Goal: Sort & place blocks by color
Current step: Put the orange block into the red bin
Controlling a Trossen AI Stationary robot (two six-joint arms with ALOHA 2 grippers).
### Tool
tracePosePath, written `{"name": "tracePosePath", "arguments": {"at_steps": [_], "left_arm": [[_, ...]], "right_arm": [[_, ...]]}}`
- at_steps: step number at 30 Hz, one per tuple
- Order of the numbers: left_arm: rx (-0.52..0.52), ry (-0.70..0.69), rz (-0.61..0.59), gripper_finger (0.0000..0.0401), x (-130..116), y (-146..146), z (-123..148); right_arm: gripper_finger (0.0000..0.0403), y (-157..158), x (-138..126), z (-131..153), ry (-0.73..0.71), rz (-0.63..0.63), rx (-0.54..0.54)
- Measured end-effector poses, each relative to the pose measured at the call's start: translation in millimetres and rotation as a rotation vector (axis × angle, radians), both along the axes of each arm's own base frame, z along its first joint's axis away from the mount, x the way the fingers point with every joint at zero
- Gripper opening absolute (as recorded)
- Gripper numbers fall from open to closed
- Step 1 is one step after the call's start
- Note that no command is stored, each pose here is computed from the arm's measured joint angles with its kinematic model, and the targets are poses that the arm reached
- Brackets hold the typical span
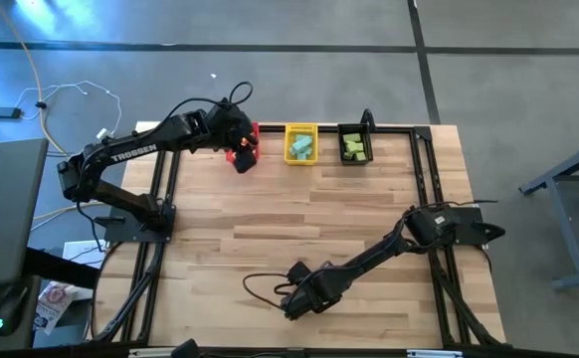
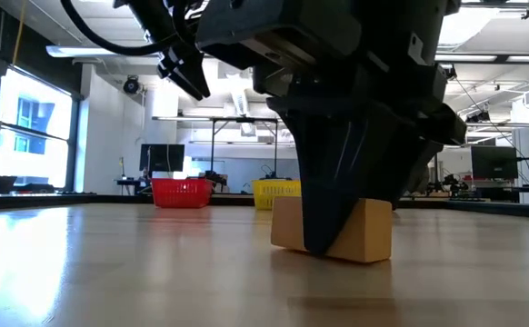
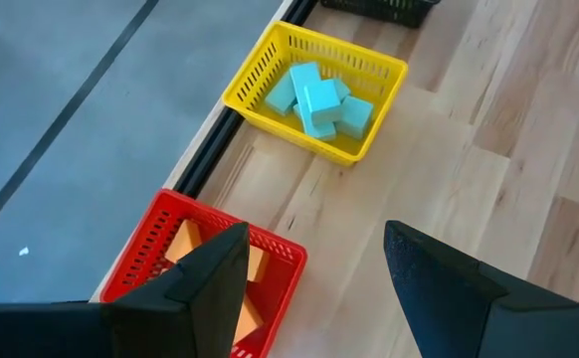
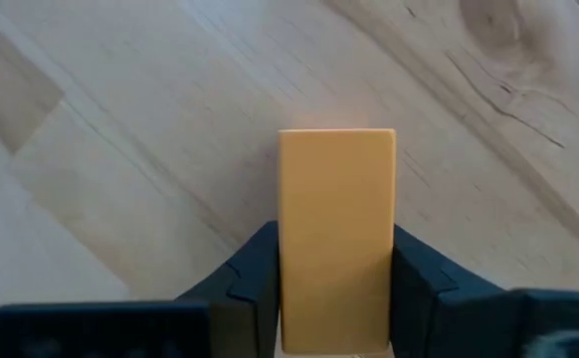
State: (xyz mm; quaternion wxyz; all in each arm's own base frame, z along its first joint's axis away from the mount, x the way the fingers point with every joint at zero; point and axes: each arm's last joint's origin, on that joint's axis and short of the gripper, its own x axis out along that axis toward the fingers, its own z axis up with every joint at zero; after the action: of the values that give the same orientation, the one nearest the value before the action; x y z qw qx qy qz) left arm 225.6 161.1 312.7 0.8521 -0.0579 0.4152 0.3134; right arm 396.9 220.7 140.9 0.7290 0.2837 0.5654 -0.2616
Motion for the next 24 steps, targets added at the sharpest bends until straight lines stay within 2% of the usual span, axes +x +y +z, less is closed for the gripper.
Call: {"name": "tracePosePath", "arguments": {"at_steps": [6,12,17,24], "left_arm": [[0.010,0.019,-0.096,0.0219,0.8,-1.0,-0.1],[0.001,0.016,-0.251,0.0219,2.7,-3.7,-0.2],[-0.004,-0.005,-0.437,0.0219,4.8,-7.1,0.0],[-0.073,-0.125,-0.727,0.0219,11.6,-20.4,1.6]], "right_arm": [[0.0106,-0.4,-2.0,7.1,-0.041,-0.008,-0.049],[0.0106,-5.3,-4.3,35.6,-0.158,-0.032,-0.139],[0.0106,-11.4,-8.9,56.8,-0.218,-0.021,-0.228],[0.0106,-22.1,-17.3,91.0,-0.294,-0.006,-0.322]]}}
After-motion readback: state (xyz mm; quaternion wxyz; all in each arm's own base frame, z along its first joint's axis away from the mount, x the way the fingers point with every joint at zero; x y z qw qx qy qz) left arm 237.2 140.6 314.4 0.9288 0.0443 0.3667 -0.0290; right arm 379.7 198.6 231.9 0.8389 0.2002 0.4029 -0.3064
